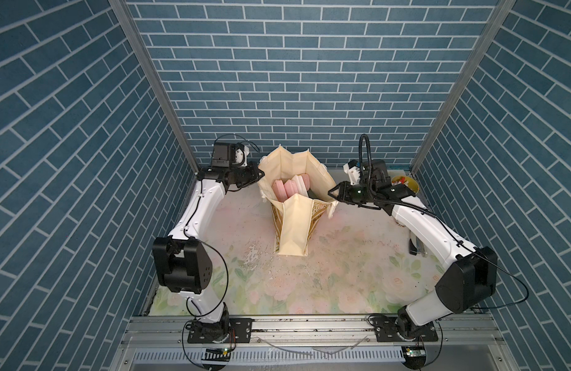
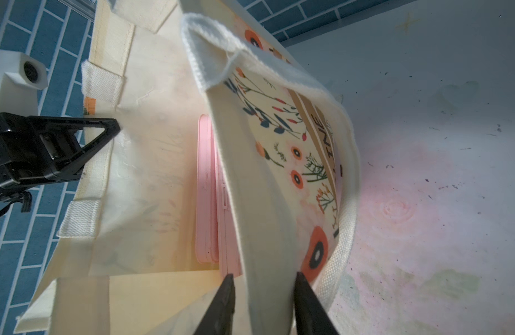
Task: Take out the pencil case from the canvas bag
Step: Pick up the canvas bag from the center of the board.
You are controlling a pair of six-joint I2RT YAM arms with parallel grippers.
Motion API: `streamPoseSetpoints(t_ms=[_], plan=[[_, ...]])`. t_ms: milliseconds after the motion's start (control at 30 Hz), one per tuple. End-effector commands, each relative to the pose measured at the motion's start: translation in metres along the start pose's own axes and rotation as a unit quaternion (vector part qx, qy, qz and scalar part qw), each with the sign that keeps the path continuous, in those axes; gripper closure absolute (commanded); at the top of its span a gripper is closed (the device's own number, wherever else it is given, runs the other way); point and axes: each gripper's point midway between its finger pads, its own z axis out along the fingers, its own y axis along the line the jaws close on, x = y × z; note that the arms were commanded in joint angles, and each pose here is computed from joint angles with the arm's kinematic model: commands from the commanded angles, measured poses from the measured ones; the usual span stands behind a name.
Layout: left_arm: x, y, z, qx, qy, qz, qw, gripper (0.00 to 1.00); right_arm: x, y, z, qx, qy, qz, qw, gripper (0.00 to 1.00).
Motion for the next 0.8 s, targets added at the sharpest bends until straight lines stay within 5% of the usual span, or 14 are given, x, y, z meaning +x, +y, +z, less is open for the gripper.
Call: streamPoseSetpoints(t_ms=[0,367,767], plan=[[-0.017,-0.014,-0.008,-0.007,-0.013,0.038,0.999,1.00,0.002,0.020,0.002,-0.027,0.016,-0.003,1.000,0.68],[-0.043,-0.079,-0.017,-0.005,0.015,0.168,0.986,1.00,0.023,0.070,0.024,-0.097,0.022,-0.013,0.995,0.73],[0.021,-0.107,-0.024,0.058,0.082,0.233,0.967,1.00,0.052,0.047,0.029,-0.029,0.034,-0.031,0.999,0.60]])
